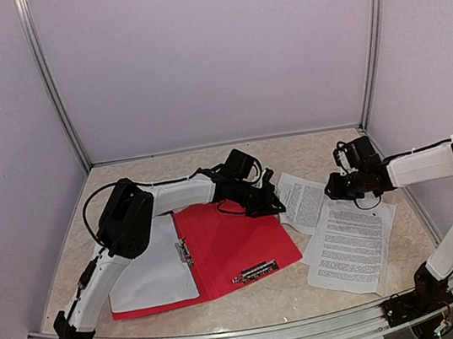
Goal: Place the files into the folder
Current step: Pick up the file from the center of the board, then insert the file into the spring clip on the folder.
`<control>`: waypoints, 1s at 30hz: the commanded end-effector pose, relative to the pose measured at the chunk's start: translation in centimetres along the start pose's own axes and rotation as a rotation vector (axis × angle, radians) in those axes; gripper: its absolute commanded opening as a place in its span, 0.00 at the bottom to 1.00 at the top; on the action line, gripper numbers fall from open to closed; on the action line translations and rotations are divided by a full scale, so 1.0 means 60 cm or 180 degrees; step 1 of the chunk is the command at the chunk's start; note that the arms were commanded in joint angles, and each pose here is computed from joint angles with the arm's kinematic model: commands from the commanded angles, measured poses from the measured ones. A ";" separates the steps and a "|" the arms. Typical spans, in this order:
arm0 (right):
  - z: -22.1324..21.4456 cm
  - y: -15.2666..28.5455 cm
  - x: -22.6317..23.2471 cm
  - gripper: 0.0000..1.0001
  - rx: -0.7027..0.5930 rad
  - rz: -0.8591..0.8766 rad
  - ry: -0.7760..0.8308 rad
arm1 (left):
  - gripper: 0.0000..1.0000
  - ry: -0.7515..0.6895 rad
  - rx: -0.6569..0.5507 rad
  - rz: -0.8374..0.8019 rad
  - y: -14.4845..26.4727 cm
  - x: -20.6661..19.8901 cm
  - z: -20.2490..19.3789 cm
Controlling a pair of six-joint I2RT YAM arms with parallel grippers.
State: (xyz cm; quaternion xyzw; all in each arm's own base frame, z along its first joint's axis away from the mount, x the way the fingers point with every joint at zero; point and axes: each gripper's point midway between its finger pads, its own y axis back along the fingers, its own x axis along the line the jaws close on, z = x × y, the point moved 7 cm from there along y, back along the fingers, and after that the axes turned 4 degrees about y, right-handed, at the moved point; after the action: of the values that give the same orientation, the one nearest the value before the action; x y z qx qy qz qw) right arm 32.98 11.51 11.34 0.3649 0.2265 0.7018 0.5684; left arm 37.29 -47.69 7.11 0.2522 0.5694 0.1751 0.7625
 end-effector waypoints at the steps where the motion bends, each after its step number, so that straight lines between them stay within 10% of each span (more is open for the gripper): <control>1: 0.039 0.038 0.018 0.30 -0.0128 0.0010 0.0166 | 0.00 -0.0343 -0.0168 0.0066 0.080 -0.057 0.021; 30: 0.037 0.019 0.057 0.31 0.0093 0.0340 0.0489 | 0.00 -0.1813 0.0733 0.0872 0.334 -0.023 -0.145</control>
State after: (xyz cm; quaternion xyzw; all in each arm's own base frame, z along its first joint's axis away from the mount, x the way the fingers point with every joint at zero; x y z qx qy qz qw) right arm 33.29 13.24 14.46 0.3340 0.2548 0.7403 0.5248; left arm 30.79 -31.94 17.89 0.4037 0.3831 0.1750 0.8122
